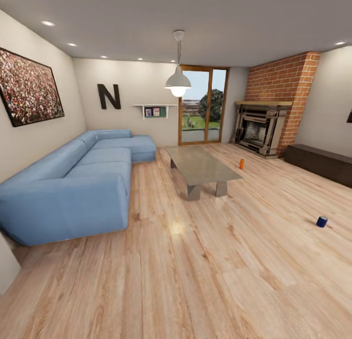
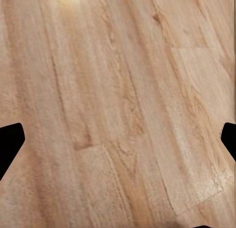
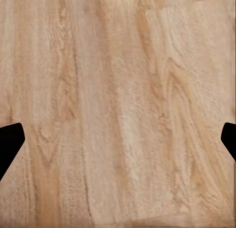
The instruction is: Put the three can of soda from the living room inside the tash can in the kitchen.
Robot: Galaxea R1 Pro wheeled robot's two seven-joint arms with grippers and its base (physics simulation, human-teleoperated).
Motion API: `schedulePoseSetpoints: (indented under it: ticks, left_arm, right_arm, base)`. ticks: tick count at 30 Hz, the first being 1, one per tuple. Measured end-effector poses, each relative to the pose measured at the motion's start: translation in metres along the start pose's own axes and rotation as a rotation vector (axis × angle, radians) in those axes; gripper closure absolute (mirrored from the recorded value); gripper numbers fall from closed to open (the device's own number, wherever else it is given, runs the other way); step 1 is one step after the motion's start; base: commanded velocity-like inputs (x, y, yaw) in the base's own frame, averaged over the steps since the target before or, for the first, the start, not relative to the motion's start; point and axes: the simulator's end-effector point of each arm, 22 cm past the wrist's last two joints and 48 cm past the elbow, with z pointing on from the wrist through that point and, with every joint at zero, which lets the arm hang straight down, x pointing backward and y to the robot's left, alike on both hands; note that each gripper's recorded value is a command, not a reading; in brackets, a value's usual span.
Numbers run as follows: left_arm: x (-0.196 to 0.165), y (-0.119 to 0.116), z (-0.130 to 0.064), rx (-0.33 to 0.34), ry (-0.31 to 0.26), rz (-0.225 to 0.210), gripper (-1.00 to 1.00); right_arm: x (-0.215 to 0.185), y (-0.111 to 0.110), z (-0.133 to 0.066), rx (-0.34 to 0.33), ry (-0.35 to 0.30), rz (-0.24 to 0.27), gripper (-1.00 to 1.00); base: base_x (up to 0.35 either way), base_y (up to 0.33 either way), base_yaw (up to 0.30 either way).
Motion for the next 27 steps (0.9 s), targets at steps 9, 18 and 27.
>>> schedulePoseSetpoints:
  ticks: [9,18,27]
  left_arm:
    - [0.0,0.0,0.0,0.0,0.0,0.0,-1.0]
    - [0.0,0.0,0.0,0.0,0.0,0.0,-1.0]
    - [0.0002,0.0,0.0,0.0,0.001,-0.001,-1.0]
  right_arm:
    - [0.0,0.0,0.0,0.0,0.0,0.0,-1.0]
    - [0.0001,0.0003,0.0001,-0.001,0.0,-0.001,-1.0]
    - [0.0001,0.0004,0.0001,-0.001,0.0,-0.001,-1.0]
  base:
    - [0.0,0.0,-0.27]
    - [0.0,0.0,-0.27]
    - [0.148,-0.012,-0.27]
